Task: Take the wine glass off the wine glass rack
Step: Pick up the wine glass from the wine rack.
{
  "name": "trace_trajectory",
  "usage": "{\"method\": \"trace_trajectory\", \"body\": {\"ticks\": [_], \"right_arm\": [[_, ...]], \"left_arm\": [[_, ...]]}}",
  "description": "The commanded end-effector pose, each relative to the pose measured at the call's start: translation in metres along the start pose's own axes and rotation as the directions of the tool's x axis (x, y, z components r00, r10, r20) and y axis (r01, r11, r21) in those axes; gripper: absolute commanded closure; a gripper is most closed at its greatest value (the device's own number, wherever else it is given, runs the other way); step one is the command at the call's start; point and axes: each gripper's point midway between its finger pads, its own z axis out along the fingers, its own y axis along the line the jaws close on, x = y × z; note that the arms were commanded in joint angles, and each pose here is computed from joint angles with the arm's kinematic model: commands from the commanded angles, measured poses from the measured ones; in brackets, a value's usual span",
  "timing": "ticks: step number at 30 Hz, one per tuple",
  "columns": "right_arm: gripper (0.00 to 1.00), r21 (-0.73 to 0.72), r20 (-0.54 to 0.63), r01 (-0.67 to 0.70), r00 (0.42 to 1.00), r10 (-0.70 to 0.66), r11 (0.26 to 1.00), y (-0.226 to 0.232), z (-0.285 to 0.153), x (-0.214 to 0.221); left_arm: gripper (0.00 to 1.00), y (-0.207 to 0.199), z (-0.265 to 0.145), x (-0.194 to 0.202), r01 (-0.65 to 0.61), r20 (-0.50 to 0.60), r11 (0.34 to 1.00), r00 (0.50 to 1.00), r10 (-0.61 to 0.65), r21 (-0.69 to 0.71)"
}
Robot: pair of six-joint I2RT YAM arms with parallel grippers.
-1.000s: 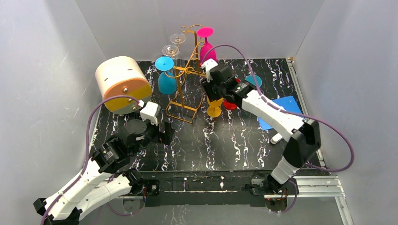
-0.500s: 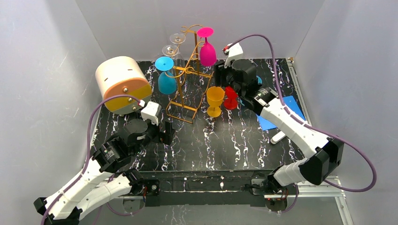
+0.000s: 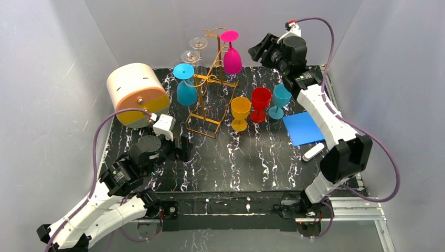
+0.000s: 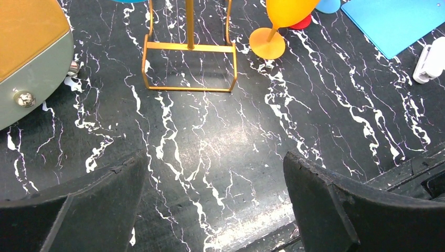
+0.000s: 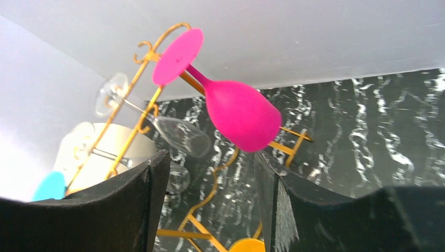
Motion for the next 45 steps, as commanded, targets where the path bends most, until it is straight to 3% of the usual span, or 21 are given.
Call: {"method": "trace_trajectory", "body": {"ticks": [1, 11, 16, 40, 45], "right_arm": [[0.33, -0.154, 0.036, -0.199, 0.978, 0.207, 0.968, 0.039, 0.016, -0.034], [0.35, -0.237, 0.036, -0.317, 0.942, 0.335, 0.918, 0.055, 0.080, -0.055], [0.39, -0.192, 0.015, -0.358, 0.930, 0.367, 0.914, 0.043, 0.108, -0.045], [0.73, -0.159, -0.024, -0.337, 0.941, 0.338, 0.928, 0.029, 0.126, -0.028], [0.74, -0.171, -0.029, -0.344, 0.939, 0.344, 0.923, 0.031, 0.127, -0.030]], "left_arm": [[0.02, 0.007, 0.001, 0.005, 0.007, -0.005, 0.999, 1.000, -0.008, -0.033], [0.02, 0.001, 0.003, 0.011, -0.016, -0.040, 1.000, 0.999, 0.016, -0.001], [0.02, 0.004, 0.000, 0.013, -0.013, -0.042, 1.000, 0.999, 0.012, -0.011], [0.02, 0.003, 0.002, 0.008, -0.001, -0.030, 1.000, 1.000, 0.000, -0.017], [0.02, 0.003, 0.001, 0.008, 0.000, -0.028, 1.000, 1.000, 0.000, -0.018]]}}
